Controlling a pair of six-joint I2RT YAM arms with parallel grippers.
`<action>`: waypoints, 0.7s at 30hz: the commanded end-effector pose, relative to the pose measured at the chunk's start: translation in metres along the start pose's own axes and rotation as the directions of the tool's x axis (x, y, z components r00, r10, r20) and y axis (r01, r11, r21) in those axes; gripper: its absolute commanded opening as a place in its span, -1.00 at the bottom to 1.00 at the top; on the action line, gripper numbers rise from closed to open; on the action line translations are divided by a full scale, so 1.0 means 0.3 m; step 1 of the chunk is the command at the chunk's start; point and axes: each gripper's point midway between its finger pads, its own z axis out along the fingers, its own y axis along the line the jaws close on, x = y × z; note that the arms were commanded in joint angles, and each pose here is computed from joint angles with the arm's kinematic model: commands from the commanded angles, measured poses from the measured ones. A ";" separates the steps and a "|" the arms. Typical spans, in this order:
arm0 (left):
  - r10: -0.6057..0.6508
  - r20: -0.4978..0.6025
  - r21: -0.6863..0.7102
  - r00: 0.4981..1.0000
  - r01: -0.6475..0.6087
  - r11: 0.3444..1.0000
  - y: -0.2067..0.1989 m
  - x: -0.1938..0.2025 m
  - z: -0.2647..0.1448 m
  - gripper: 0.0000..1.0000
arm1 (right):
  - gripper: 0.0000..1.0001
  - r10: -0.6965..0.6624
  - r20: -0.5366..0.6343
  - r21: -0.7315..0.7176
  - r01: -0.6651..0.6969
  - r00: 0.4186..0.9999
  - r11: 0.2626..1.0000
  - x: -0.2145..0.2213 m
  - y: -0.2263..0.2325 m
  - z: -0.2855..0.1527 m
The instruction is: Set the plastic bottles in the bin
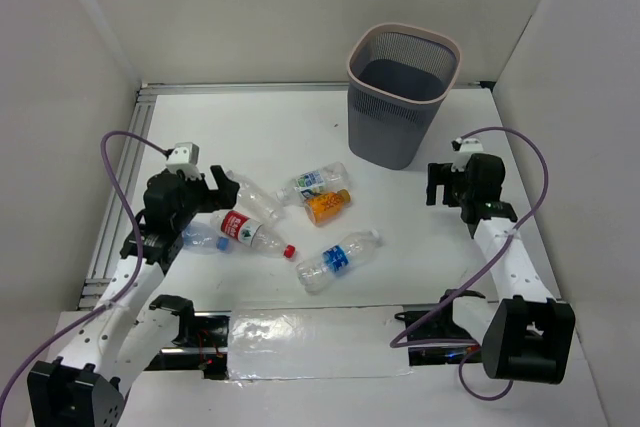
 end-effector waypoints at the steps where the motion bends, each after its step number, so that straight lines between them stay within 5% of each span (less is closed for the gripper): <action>1: -0.027 0.009 0.037 1.000 0.027 0.999 -0.044 -0.062 -0.020 1.00 | 1.00 -0.100 0.027 -0.125 0.103 0.995 0.987 -0.025 0.062 -0.045; 7: -0.210 -0.017 -0.132 0.978 0.206 0.970 0.022 -0.033 -0.069 1.00 | 1.00 -0.263 0.146 -0.195 0.289 0.954 0.937 -0.073 0.106 -0.122; 11: -0.352 -0.007 -0.187 0.936 0.345 0.920 0.037 0.010 -0.113 0.77 | 1.00 -0.346 0.198 -0.277 0.391 0.917 0.878 -0.066 0.152 -0.143; 12: -0.382 -0.003 -0.188 0.924 0.374 0.908 0.033 0.011 -0.123 0.63 | 0.87 -0.356 0.207 -0.314 0.407 0.911 0.858 -0.056 0.173 -0.149; 14: -0.472 0.023 -0.228 0.881 0.464 0.856 0.055 0.041 -0.139 0.29 | 0.29 -0.418 0.293 -0.427 0.509 0.860 0.748 -0.054 0.250 -0.181; 17: -0.562 0.058 -0.313 0.825 0.550 0.775 0.093 0.080 -0.177 -0.01 | 0.01 -0.468 0.394 -0.545 0.611 0.791 0.574 0.005 0.342 -0.228; 18: -0.579 0.064 -0.346 0.813 0.562 0.751 0.109 0.098 -0.185 -0.01 | 0.06 -0.473 0.407 -0.566 0.622 0.781 0.541 0.020 0.360 -0.240; 19: -0.608 0.075 -0.416 0.791 0.579 0.702 0.141 0.139 -0.205 0.02 | 0.40 -0.489 0.434 -0.583 0.650 0.757 0.488 0.044 0.388 -0.242; 21: -0.630 0.092 -0.473 0.772 0.590 0.654 0.167 0.165 -0.230 0.33 | 0.70 -0.506 0.463 -0.594 0.679 0.728 0.432 0.059 0.417 -0.248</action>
